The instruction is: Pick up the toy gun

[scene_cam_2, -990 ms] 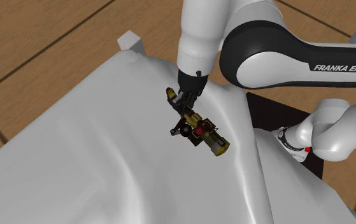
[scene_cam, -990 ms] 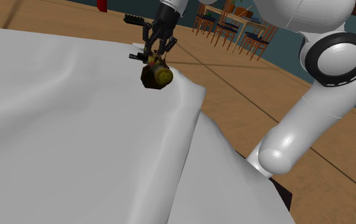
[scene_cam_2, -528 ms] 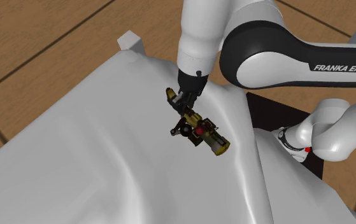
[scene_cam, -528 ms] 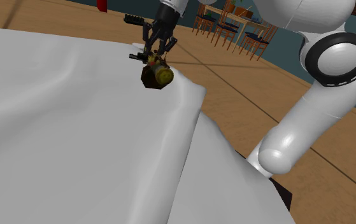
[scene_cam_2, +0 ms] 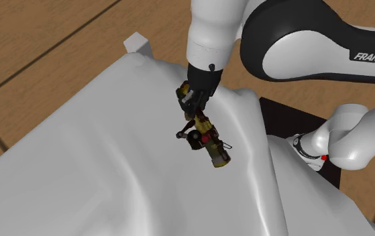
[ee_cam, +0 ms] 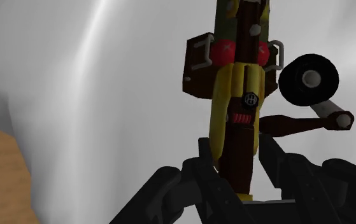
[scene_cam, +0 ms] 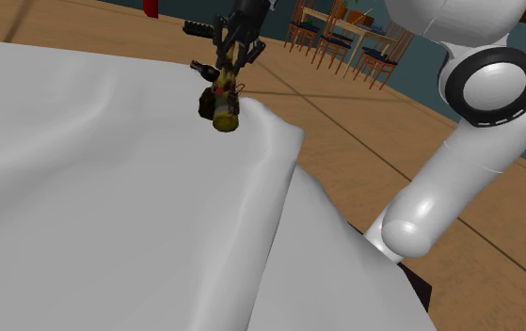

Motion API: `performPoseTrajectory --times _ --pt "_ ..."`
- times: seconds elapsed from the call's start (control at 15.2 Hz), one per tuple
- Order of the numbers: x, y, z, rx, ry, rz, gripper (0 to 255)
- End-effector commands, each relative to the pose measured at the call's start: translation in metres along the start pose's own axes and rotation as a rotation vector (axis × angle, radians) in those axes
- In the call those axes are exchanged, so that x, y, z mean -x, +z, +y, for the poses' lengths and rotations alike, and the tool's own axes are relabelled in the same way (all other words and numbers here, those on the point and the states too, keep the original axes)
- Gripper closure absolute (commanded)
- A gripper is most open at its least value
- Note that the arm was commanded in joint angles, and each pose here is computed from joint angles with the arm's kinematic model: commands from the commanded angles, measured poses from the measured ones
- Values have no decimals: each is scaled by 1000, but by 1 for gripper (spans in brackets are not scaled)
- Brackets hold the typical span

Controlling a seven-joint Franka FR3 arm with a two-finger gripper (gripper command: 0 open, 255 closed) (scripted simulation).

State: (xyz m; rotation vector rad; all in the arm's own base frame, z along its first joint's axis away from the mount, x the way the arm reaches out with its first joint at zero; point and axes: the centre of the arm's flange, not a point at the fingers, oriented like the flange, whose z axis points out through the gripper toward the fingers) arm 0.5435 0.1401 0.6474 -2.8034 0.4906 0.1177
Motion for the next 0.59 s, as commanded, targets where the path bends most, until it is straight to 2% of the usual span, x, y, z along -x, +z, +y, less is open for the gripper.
performPoseTrajectory --times 0.0,0.4,0.53 --pt "1 -11 -3 0 0 0 255" --pt "5 -41 -11 0 0 0 255" --pt "5 -42 -12 0 0 0 255"
